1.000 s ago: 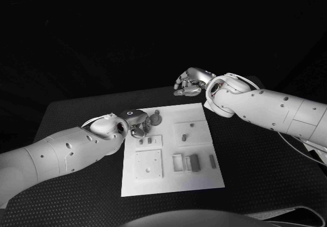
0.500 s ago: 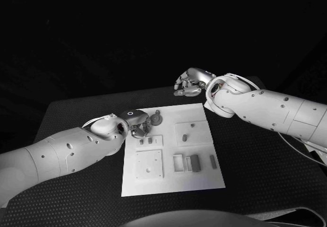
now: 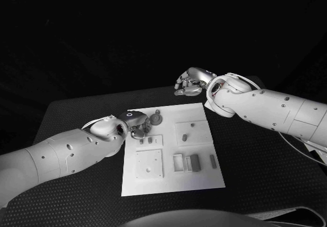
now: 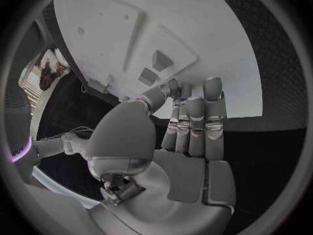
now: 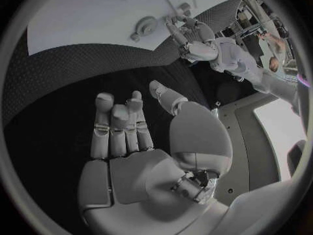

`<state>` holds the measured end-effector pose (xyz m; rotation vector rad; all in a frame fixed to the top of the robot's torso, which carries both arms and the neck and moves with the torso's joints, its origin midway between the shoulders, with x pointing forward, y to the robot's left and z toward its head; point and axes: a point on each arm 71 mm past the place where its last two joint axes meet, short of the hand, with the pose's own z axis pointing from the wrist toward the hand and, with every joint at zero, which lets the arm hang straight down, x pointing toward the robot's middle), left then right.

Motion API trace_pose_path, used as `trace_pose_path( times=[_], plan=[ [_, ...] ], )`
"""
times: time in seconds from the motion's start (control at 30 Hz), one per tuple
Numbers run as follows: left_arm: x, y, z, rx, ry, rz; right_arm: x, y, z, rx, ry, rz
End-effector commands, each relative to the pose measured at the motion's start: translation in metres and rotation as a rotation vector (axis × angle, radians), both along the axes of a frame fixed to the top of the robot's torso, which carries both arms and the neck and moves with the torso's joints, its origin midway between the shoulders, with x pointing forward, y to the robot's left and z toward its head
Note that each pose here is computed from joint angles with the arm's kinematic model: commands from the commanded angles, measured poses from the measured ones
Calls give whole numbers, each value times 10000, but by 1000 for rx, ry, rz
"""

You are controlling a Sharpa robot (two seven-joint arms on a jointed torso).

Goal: Assemble the parts on the task board

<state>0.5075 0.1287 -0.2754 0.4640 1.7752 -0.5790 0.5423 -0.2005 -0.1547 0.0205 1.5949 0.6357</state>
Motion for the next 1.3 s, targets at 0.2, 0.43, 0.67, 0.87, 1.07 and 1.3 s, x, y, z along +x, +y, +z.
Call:
trace_pose_path(
  times=[0.2, 0.43, 0.67, 0.87, 1.07, 1.3],
  plan=[
    [-29, -6, -54, 2, 43, -6, -3, 9, 0, -4, 0, 10],
    [-24, -1, -44, -10, 34, 1, -1, 5, -1, -5, 0, 9],
    [4, 62, -48, -3, 30, 23, -2, 2, 0, -4, 0, 9],
    [24, 130, -56, 6, 32, 38, 2, -8, -1, -5, -1, 6],
    [75, 304, -59, 12, 32, 78, 12, -39, 3, 0, -11, -1],
    [162, 601, 3, -27, 34, 160, 12, -77, 7, 0, -18, 4]
  ],
)
